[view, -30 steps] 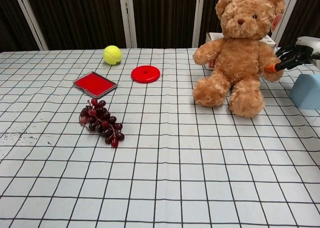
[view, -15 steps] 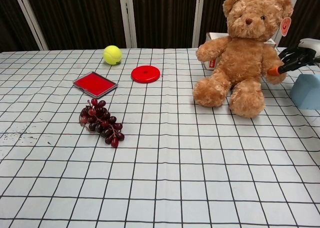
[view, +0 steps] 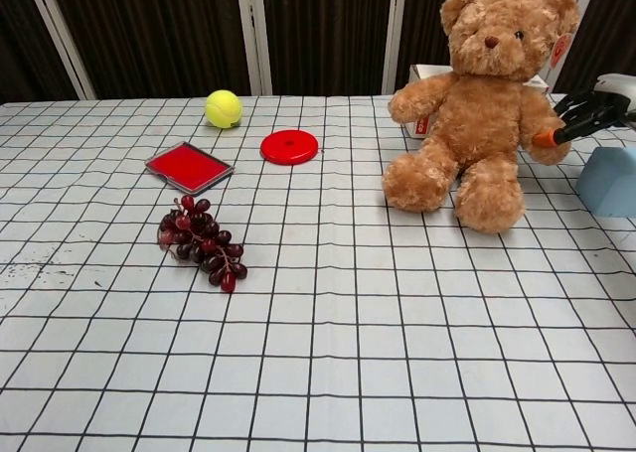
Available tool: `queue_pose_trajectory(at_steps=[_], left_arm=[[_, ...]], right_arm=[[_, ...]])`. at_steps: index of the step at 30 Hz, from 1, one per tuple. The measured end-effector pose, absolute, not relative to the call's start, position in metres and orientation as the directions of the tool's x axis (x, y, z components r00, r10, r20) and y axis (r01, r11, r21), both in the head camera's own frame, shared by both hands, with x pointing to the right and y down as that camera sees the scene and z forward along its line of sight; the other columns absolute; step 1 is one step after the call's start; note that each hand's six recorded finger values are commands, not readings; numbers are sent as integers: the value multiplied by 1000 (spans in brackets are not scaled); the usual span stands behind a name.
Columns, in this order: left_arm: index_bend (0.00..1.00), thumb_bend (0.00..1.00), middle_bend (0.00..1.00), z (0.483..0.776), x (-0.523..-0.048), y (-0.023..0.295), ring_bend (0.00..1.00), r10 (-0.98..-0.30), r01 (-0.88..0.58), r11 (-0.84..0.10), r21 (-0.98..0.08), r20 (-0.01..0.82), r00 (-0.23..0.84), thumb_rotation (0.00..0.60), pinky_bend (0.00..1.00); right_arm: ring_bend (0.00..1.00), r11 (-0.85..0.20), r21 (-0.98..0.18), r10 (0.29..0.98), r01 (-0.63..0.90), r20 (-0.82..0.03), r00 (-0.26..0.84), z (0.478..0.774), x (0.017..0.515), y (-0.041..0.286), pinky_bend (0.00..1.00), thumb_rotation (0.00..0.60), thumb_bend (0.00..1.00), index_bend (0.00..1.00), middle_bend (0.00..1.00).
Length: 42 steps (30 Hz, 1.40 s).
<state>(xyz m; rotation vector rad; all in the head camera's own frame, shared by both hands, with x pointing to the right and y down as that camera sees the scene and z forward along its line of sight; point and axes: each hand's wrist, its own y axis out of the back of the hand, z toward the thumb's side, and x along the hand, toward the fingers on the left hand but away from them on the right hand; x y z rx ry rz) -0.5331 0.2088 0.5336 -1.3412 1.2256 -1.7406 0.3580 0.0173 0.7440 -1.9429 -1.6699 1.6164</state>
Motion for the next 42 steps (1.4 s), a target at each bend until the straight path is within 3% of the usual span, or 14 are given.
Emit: queue_pose_trajectory(at_steps=[29, 37, 40, 42], left_arm=[[237, 204, 73, 535, -531, 209, 19, -875, -61, -386, -921, 386, -291, 600, 192], [237, 204, 73, 536, -531, 209, 19, -874, -59, -388, -920, 388, -292, 600, 192], [237, 204, 73, 536, -531, 209, 19, -874, -58, -390, -919, 389, -292, 600, 192], [237, 204, 73, 536, -531, 209, 19, -874, -58, -390, -919, 389, -293, 600, 192]], right_arm=[[391, -392, -663, 774, 638, -612, -160, 736, 353, 13, 169, 600, 288, 524, 509], [390, -403, -649, 766, 645, -625, -150, 738, 353, 15, 113, 600, 289, 521, 509], [369, -412, -646, 770, 643, -624, -133, 735, 351, 13, 83, 600, 288, 447, 497], [315, -414, -641, 772, 646, -624, -125, 734, 349, 12, 40, 600, 287, 317, 429]])
